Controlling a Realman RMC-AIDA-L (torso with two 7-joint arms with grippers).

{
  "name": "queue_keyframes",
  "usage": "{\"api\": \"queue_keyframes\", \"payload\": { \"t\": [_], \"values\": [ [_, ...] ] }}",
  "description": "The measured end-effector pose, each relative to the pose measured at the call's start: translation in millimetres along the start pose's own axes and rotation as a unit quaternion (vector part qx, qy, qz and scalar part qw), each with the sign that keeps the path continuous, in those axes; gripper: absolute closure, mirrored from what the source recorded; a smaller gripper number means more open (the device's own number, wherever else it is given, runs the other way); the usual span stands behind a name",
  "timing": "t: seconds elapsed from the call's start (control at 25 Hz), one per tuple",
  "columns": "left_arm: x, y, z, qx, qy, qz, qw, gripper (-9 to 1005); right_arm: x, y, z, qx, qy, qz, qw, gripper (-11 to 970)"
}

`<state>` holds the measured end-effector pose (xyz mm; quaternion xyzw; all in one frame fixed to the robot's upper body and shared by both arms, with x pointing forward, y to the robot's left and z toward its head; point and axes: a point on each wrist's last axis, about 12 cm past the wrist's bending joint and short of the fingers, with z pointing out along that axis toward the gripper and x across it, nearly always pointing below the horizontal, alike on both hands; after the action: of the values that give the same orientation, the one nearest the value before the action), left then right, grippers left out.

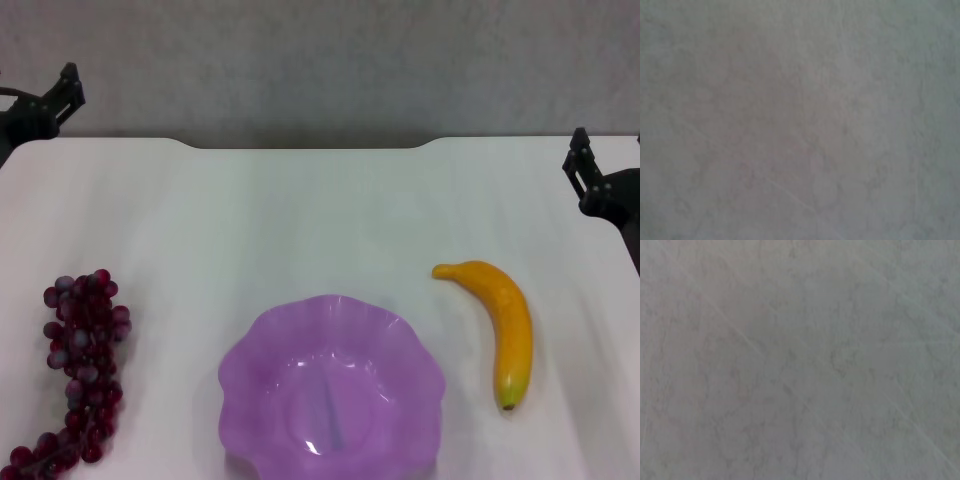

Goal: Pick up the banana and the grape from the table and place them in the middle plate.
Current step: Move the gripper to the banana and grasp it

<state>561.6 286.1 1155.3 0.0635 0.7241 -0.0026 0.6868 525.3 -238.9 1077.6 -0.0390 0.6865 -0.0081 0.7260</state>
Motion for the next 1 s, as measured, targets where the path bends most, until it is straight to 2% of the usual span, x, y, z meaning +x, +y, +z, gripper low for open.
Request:
{"api": "queue_keyframes", "payload": {
  "t": [1.0],
  "values": [
    [4.4,-5.0,-4.2,0.007,0.002,-0.003,1.0,124,-0.5,-5.9,-4.4,0.015,-0.003,0.004,1.0,222]
  ]
}}
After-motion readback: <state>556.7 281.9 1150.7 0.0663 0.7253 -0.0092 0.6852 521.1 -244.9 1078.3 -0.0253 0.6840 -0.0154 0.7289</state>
